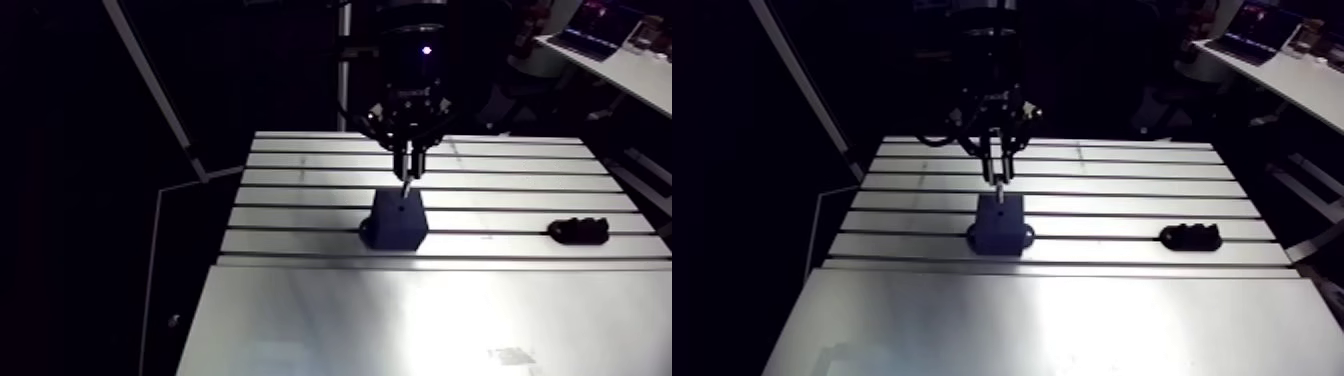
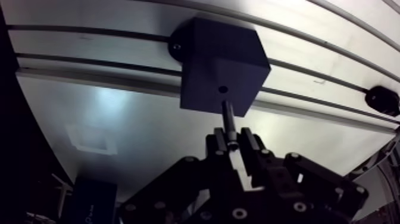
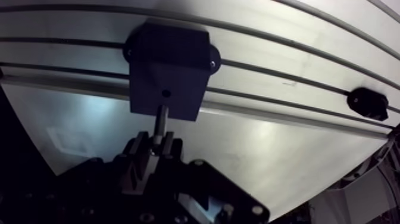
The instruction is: Pick up the M10 bolt and insert it into the hole until fully seated.
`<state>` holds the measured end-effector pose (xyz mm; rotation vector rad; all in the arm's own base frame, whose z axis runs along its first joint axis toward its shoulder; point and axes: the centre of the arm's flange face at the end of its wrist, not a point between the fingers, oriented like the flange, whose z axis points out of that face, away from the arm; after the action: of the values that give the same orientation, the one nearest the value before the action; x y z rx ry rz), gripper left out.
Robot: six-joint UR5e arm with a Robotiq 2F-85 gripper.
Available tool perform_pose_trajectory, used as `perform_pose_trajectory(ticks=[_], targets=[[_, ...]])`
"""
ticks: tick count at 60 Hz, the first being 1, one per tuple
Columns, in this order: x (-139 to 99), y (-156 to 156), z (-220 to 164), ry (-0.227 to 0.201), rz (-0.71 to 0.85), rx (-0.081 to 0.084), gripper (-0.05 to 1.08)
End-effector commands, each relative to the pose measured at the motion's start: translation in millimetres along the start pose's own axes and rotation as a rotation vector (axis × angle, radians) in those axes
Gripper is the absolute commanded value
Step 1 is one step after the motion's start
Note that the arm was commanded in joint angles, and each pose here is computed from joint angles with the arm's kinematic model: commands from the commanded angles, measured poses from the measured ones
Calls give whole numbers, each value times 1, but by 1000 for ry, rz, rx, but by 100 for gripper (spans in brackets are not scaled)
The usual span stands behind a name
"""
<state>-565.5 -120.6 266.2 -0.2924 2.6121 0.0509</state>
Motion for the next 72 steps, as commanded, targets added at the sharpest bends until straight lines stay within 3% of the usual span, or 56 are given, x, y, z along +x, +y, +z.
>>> perform_pose_trajectory(ticks=[1, 72], targets=[[4, 0, 3, -2, 0, 1, 108], [4, 0, 11, -19, -5, 2, 108]])
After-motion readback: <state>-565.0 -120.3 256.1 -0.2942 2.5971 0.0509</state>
